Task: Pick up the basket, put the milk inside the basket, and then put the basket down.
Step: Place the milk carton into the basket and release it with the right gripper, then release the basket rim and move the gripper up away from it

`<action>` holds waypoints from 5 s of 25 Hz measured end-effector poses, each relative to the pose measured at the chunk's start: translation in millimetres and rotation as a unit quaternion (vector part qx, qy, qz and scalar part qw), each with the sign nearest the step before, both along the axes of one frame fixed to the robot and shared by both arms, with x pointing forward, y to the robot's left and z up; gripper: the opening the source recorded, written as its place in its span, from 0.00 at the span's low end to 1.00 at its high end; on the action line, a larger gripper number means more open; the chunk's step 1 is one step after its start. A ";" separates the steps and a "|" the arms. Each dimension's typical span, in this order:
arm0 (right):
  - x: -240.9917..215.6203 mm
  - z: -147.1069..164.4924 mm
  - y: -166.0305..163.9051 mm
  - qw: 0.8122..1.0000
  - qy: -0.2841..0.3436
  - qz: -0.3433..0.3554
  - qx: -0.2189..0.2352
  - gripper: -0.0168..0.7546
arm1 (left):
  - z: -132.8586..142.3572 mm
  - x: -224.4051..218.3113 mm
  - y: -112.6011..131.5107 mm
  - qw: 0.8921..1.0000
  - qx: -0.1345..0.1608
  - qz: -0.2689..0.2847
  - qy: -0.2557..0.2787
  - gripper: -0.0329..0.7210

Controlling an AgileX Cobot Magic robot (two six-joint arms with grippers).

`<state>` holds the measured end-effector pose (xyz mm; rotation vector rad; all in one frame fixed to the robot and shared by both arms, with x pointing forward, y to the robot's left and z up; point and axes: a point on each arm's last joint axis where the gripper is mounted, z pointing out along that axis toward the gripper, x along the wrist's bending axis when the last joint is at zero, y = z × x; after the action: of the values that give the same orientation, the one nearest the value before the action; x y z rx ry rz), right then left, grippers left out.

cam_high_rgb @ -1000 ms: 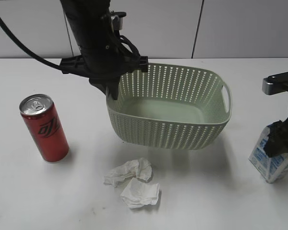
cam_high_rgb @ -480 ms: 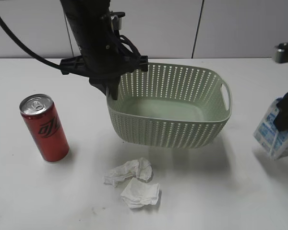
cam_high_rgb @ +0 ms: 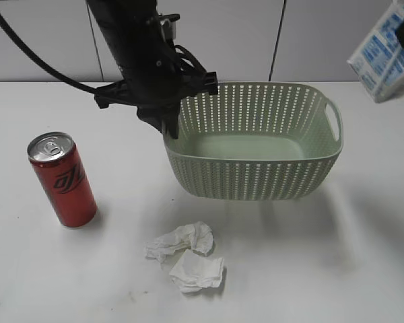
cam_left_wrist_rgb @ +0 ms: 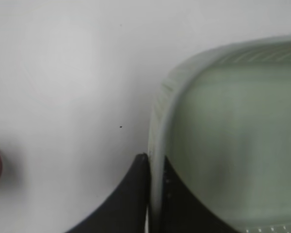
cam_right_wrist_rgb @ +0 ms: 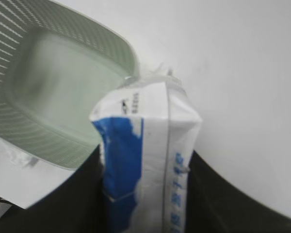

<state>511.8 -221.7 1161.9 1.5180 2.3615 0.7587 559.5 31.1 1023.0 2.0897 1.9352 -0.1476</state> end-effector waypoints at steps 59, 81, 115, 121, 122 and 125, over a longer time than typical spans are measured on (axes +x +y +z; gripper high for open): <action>-18.4 -76.4 -61.5 0.987 0.098 -0.118 -0.053 0.78 | -7.5 14.9 25.9 0.998 0.038 0.040 0.019 0.06; -209.4 -106.7 -64.4 0.985 -0.110 -0.131 -0.005 0.77 | -31.2 66.3 44.9 0.997 0.003 0.076 -0.003 0.06; -279.0 -108.8 -74.1 0.947 -0.267 -0.175 0.037 0.76 | -64.1 83.9 39.6 0.998 0.030 0.056 -0.011 0.06; -279.0 -108.8 -74.1 0.947 -0.267 -0.175 0.037 0.76 | -63.3 85.8 37.5 0.998 0.017 0.056 -0.022 0.08; -279.0 -108.7 -74.1 0.947 -0.267 -0.175 0.037 0.76 | -63.0 85.7 35.9 0.998 0.008 0.056 -0.021 0.11; -279.0 -108.7 -74.1 0.947 -0.267 -0.175 0.037 0.76 | -59.2 86.3 31.7 0.998 -0.016 0.050 -0.026 0.31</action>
<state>232.8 -295.8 1053.1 1.4686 1.6359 1.0187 645.7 62.7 963.8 1.9514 1.9888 -0.1018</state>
